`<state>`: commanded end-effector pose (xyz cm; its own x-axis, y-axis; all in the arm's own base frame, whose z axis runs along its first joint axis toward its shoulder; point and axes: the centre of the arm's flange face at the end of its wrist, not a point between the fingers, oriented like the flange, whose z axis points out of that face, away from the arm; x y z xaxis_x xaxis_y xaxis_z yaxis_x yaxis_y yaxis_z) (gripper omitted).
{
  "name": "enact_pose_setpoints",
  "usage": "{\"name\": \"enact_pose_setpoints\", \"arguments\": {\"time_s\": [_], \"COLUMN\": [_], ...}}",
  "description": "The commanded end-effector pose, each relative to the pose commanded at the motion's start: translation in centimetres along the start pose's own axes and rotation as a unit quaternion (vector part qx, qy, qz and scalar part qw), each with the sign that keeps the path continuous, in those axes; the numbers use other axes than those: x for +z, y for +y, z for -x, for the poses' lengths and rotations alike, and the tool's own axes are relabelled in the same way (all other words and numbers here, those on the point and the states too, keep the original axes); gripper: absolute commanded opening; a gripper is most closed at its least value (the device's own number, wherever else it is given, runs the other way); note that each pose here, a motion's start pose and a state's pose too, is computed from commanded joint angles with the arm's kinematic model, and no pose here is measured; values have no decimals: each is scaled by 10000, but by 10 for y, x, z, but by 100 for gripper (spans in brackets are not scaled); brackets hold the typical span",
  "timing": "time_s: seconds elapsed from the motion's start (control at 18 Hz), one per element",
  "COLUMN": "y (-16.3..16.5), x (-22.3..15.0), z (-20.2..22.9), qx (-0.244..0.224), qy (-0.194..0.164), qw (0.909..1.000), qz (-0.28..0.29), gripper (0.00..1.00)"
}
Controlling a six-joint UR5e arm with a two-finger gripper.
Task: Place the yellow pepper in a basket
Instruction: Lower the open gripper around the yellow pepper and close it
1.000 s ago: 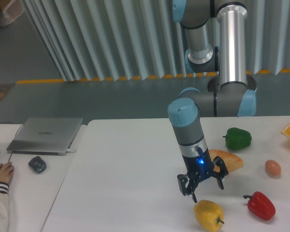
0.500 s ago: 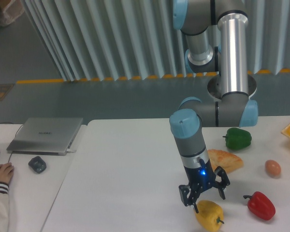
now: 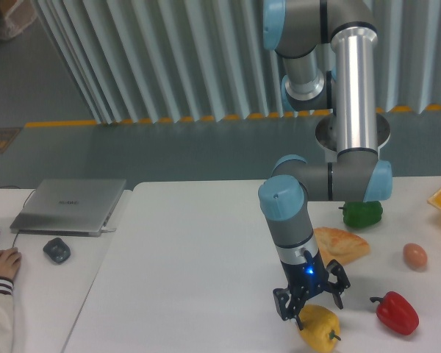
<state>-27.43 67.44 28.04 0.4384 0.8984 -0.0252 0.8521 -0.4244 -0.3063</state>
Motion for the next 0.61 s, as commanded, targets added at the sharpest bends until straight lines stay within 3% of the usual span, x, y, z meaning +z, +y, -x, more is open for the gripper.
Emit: {"name": "enact_pose_setpoints", "arguments": {"time_s": [0.39, 0.5, 0.61], "y": [-1, -1, 0], "x": [3, 4, 4], "z": [-1, -1, 0], "qx": [-19, -25, -15], "qy": [18, 8, 0], "qw": [10000, 10000, 10000], "qz": [-59, -57, -44], "gripper": [100, 87, 85]}}
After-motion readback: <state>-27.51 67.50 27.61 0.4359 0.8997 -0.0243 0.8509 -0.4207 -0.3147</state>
